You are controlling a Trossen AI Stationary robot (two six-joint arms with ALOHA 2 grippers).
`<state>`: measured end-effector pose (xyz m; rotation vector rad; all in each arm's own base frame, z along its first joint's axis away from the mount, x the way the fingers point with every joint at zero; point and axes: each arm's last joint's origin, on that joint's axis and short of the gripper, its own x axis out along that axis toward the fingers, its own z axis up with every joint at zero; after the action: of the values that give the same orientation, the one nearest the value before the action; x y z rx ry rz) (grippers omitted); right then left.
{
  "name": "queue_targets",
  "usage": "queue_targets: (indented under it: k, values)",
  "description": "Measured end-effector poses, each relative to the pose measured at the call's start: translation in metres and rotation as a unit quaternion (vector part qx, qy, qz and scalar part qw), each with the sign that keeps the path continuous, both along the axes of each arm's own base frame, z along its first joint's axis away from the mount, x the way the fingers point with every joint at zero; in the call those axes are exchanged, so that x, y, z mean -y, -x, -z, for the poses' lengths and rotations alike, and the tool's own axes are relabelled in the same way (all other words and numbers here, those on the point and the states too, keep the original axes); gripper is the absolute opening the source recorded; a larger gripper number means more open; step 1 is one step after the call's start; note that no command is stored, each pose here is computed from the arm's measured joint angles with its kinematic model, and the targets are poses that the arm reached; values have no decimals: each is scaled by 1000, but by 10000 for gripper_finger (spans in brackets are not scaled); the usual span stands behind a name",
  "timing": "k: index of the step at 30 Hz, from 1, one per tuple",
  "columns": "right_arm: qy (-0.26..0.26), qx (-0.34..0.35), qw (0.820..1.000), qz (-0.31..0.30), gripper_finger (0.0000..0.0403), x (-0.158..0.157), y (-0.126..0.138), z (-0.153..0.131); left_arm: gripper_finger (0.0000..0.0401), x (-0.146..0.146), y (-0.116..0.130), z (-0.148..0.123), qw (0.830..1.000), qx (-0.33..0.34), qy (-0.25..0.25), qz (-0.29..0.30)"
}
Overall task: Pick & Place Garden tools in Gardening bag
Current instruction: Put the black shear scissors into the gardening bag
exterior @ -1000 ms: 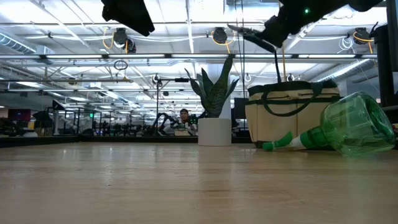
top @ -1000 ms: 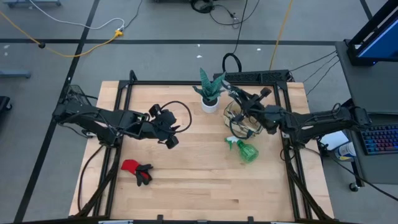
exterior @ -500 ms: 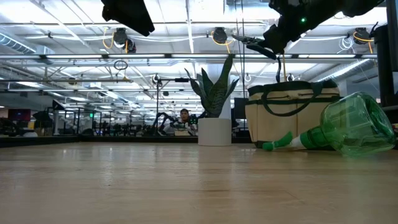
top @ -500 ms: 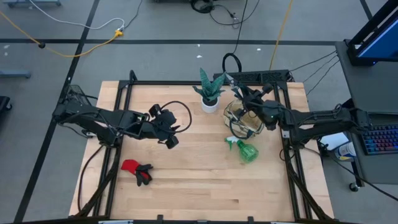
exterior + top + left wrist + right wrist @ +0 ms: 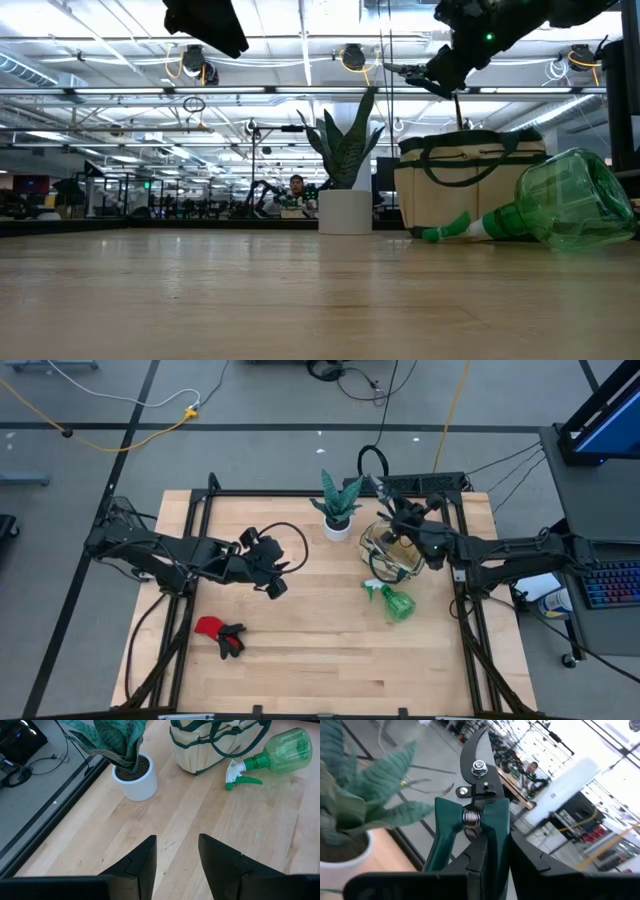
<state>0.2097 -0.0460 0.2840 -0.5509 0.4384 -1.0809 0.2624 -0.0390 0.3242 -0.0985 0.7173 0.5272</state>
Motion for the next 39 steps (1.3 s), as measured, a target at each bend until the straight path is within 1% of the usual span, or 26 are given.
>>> queue_targets:
  k: [12, 25, 36, 39]
  values:
    - [-45, -31, 998, 6, 47, -2, 4, 18, 152, 0, 0, 0, 1000, 0, 0, 0]
    - [-104, -63, 993, -1, 47, -18, 13, 39, 152, 0, 0, 0, 1000, 0, 0, 0]
    - [-131, -79, 988, -12, 48, -31, 20, 49, 152, 0, 0, 0, 1000, 0, 0, 0]
    - [-145, -94, 984, -29, 48, -34, 21, 51, 152, 0, 0, 0, 1000, 0, 0, 0]
